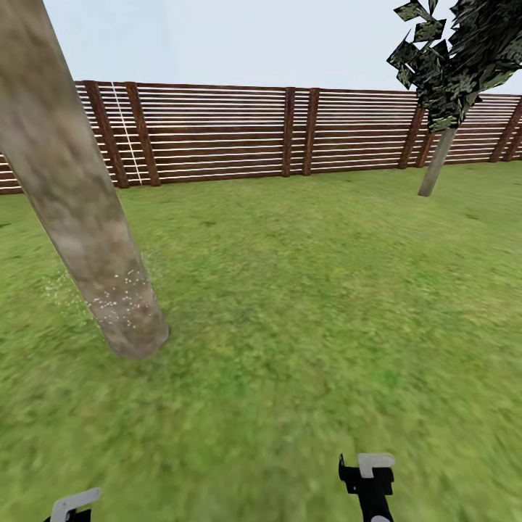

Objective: In the garden, pick up the pesticide atomizer on the floor and spray pesticide onto both trees until each tree trunk is fully covered.

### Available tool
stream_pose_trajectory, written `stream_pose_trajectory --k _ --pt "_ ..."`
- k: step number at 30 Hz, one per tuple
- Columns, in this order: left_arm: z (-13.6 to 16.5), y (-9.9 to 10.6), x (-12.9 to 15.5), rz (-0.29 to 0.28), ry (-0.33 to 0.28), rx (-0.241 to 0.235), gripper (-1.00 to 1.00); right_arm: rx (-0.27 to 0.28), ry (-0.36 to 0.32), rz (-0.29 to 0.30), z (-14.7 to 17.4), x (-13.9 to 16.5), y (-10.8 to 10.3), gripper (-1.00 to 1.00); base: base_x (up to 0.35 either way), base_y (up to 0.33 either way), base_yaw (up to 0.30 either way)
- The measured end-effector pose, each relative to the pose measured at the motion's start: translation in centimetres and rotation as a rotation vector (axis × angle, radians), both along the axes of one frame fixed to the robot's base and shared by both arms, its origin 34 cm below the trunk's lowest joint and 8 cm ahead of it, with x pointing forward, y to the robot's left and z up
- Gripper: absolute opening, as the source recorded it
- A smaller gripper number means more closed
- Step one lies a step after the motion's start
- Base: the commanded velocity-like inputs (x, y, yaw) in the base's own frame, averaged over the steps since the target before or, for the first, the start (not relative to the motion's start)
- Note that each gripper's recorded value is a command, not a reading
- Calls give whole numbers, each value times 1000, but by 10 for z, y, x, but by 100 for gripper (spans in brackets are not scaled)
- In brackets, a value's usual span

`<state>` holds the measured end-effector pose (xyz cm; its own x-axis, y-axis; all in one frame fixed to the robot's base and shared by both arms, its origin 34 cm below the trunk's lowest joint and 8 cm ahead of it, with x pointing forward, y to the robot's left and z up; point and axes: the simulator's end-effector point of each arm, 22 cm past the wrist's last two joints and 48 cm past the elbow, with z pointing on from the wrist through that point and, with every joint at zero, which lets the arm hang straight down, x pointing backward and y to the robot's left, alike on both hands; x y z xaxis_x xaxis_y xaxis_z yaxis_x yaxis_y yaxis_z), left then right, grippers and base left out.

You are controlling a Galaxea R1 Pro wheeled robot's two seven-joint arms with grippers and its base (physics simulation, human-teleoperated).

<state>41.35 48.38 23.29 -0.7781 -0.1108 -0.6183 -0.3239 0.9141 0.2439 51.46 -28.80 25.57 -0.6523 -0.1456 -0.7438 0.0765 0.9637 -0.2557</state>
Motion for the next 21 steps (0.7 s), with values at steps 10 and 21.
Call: stream_pose_trajectory --k 10,21 --pt "-1 -1 -2 1 4 -3 -100 -10 173 -4 -44 -108 -4 100 0 0 0" --pt "-1 -2 -1 0 3 -3 -100 -10 186 -5 -47 -117 -5 100 0 0 0"
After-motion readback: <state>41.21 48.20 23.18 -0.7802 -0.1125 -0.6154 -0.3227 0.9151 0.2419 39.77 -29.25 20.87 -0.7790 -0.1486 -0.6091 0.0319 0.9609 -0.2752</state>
